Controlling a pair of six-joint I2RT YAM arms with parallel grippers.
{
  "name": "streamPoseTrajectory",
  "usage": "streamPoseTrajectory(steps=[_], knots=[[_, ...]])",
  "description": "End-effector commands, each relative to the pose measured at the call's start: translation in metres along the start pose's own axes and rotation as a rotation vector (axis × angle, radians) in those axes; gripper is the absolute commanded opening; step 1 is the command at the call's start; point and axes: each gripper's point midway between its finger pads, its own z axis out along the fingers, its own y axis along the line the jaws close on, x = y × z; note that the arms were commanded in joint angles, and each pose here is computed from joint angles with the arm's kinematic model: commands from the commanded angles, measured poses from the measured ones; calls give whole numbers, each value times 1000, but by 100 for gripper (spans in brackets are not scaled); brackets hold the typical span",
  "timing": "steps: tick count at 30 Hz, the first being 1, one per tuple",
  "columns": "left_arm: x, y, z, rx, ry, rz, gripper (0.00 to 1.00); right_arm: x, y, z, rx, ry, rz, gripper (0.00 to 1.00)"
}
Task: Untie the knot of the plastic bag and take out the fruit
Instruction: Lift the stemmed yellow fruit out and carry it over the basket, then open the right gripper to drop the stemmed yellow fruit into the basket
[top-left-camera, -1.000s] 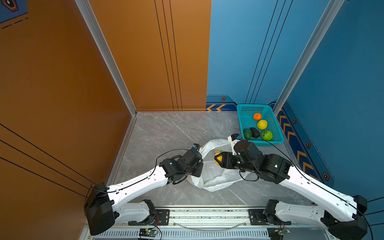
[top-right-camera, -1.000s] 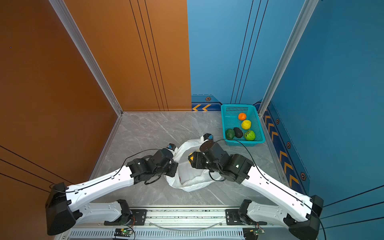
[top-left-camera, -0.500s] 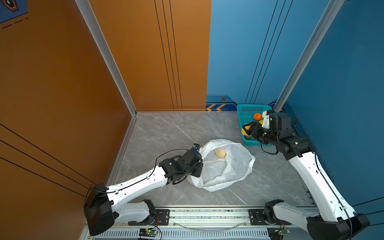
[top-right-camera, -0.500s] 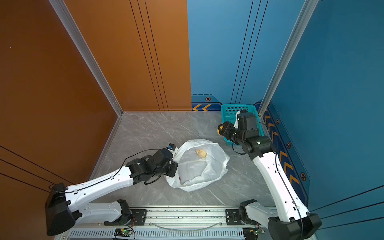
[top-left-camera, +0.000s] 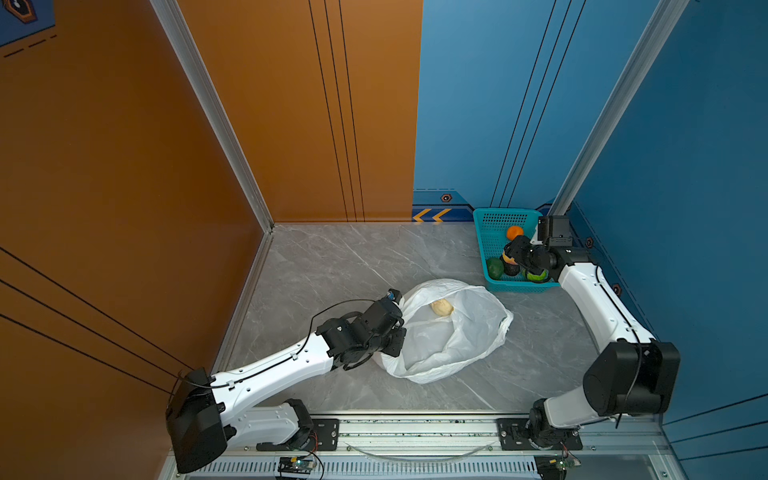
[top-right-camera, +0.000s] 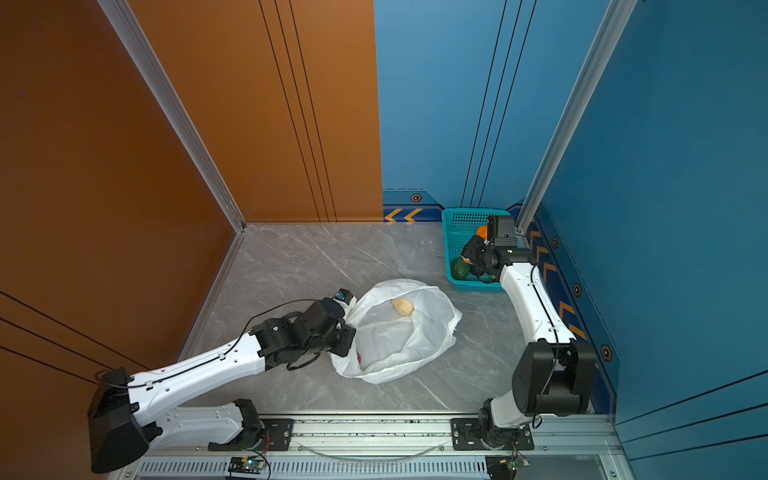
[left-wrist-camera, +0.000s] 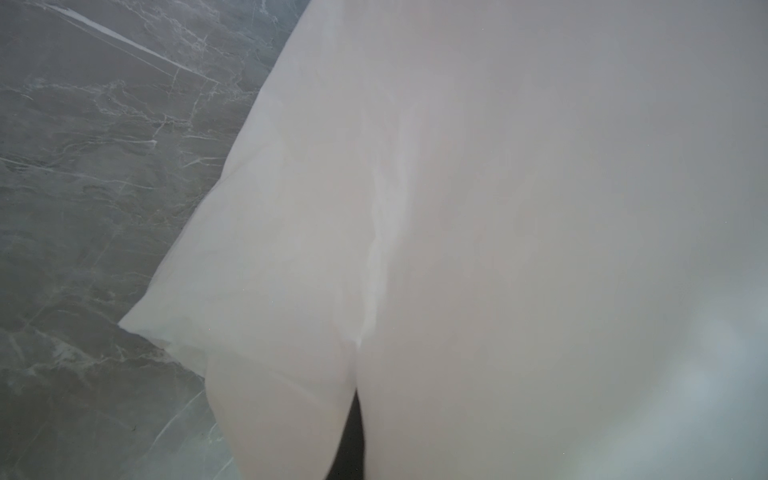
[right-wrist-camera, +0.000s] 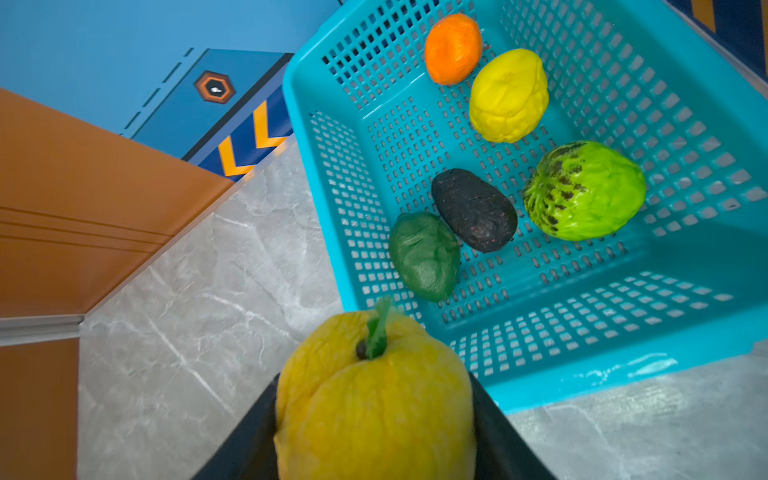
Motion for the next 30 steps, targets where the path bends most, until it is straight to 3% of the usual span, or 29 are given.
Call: streamPoseTrajectory(steps=[1,9,19,30], knots=[[9,0,-4,15,18,26,0,-33,-3,22,33,-82,-22,53],[11,2,-6,17,13,24,0,-52,-17,86,109,-61,-26,54],[12,6,-8,7,-4,11,0,-49,-40,126,215,0,-49,58],[10,4,-7,16,-7,16,0,-46,-40,123,243,23,-73,80]])
